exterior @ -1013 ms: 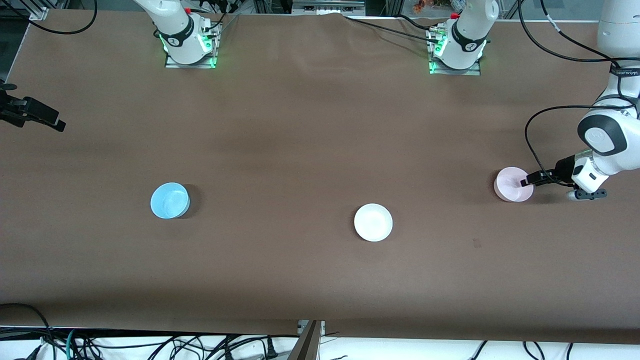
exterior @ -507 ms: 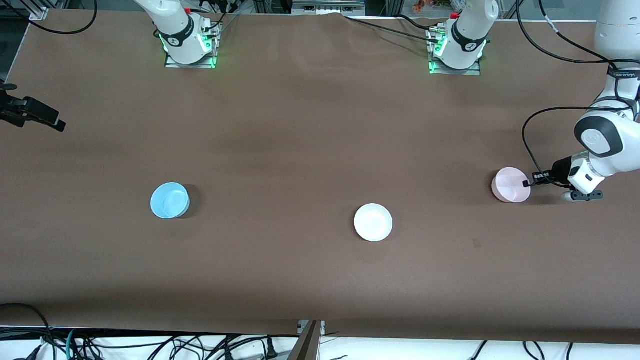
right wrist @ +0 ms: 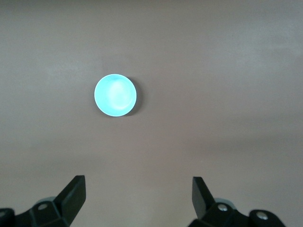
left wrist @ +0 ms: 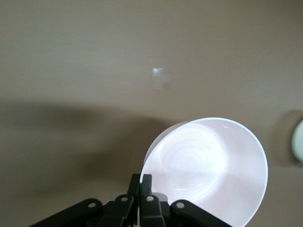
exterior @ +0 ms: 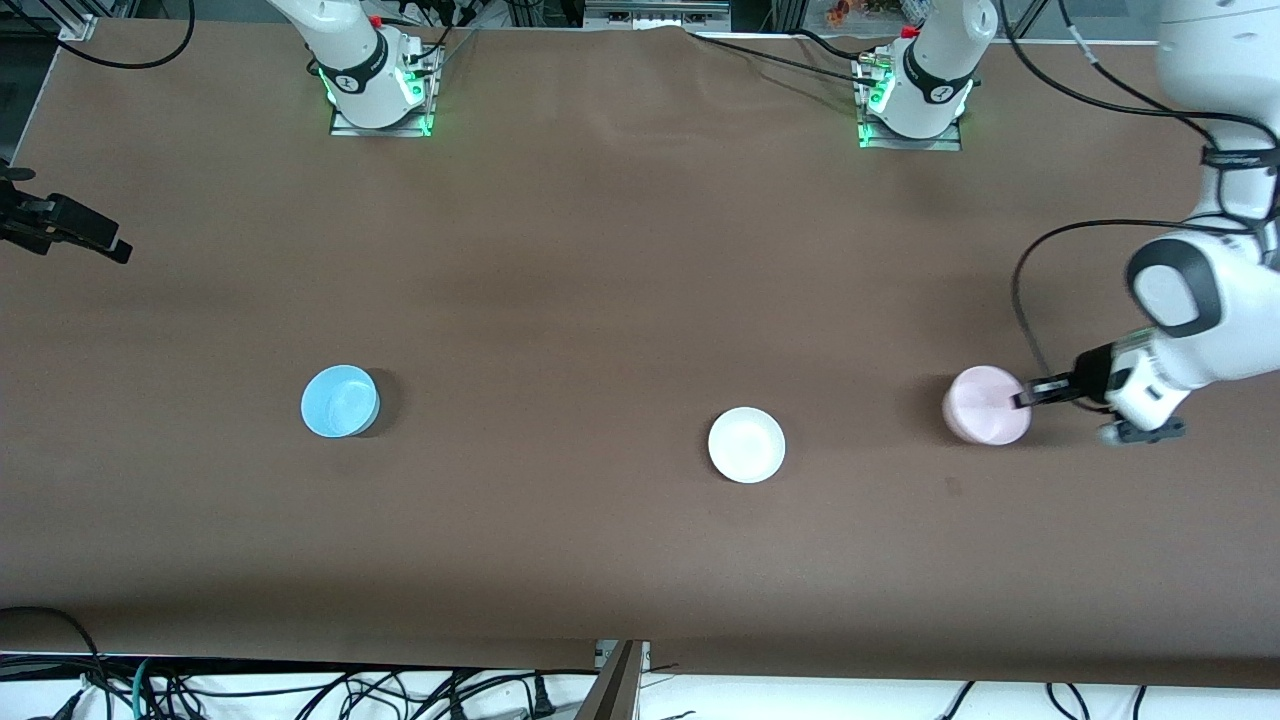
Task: Stack pink and blue bowls on white bowl
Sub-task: 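Carry the pink bowl over the white bowl with the left gripper, then lower the pink bowl into the white bowl and open the left gripper, then withdraw the left gripper while the right gripper reaches the blue bowl, then grasp the light blue bowl rim with the right gripper and lift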
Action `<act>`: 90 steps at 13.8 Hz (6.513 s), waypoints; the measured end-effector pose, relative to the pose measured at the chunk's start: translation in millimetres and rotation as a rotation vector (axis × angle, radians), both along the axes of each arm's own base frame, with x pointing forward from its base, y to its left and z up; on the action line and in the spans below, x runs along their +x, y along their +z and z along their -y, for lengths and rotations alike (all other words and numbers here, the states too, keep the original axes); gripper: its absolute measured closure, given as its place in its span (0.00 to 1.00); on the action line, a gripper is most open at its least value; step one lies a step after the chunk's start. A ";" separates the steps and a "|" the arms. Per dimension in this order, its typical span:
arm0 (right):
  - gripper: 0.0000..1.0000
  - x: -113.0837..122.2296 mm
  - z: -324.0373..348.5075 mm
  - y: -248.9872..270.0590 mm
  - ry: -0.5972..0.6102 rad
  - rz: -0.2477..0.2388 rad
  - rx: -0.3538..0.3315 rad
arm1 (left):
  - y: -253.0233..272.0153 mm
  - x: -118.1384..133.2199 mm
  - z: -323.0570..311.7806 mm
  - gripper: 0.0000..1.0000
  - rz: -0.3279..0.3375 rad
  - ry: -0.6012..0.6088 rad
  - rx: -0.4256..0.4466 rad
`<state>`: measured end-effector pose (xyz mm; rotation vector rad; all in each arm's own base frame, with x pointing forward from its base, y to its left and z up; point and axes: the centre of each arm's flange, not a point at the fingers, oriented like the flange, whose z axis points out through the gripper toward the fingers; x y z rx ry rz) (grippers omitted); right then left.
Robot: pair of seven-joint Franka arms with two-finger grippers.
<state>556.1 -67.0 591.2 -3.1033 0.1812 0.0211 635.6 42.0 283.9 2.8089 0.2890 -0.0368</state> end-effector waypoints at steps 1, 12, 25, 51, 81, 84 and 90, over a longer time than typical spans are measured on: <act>0.00 0.0 0.0 0.0 0.000 0.000 0.000 | 9.4 8.1 42.3 0.97 -0.004 0.014 0.000; 0.00 0.1 -0.2 -0.2 0.000 0.000 0.000 | -20.3 0.7 320.5 0.97 -0.076 0.006 0.027; 0.00 0.1 -0.1 -0.3 0.000 -0.001 0.000 | -36.9 15.3 307.0 0.97 -0.042 0.041 0.042; 0.00 0.2 0.0 -0.4 0.000 -0.001 0.000 | -25.0 48.1 273.4 0.29 -0.005 0.063 0.038; 0.00 119.2 -59.1 -265.4 0.033 0.011 0.002 | 304.6 -62.2 -22.5 0.00 -0.135 -0.087 0.315; 0.00 118.8 -56.1 -314.3 0.026 -0.001 -0.007 | 300.9 -61.8 -20.9 0.00 -0.145 -0.077 0.314; 0.00 100.8 -52.0 -351.3 0.016 0.020 -0.017 | 300.0 -56.8 -2.7 0.00 -0.140 -0.101 0.316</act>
